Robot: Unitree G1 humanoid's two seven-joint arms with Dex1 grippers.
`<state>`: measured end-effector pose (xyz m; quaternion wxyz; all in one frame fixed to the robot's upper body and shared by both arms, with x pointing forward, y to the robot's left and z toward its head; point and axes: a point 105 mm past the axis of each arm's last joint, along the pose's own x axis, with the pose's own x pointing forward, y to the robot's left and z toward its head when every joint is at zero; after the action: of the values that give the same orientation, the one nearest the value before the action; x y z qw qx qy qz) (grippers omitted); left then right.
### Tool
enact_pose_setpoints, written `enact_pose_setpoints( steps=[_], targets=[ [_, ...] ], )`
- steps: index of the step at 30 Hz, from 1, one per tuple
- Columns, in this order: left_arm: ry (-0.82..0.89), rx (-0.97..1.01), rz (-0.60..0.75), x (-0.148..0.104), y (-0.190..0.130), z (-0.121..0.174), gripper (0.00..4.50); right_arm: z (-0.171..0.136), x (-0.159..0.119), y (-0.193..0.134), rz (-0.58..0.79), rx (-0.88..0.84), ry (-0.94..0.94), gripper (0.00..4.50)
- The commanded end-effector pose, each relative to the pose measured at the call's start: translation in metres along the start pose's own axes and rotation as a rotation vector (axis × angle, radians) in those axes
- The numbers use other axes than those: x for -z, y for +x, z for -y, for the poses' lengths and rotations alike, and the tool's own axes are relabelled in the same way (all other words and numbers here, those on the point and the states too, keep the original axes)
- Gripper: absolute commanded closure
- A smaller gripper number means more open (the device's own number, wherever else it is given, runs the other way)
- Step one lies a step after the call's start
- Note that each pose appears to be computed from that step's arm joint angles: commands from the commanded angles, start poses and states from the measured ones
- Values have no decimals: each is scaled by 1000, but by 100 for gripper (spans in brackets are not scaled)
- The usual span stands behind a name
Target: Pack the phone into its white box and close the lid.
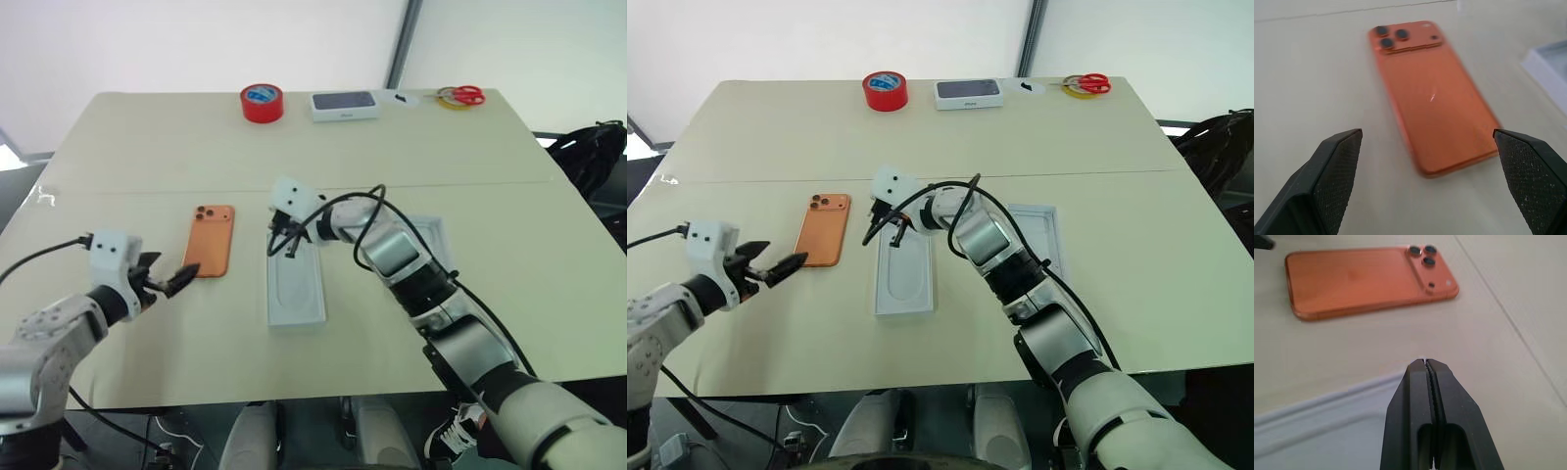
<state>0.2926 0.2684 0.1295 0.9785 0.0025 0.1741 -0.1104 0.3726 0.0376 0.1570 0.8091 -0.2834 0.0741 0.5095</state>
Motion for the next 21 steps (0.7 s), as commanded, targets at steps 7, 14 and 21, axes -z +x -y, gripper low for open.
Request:
enact_pose_setpoints(
  steps=[7,14,21],
  targets=[
    [-159,-19,-166,-1,35,-1,1,-26,-21,33,-21,-21,-102,449],
    [-200,131,-271,6,45,32,1,-43,-11,50,-110,-57,-147,449],
    [-231,241,-289,10,45,62,1,-48,-7,54,-122,-73,-164,449]
  ],
)
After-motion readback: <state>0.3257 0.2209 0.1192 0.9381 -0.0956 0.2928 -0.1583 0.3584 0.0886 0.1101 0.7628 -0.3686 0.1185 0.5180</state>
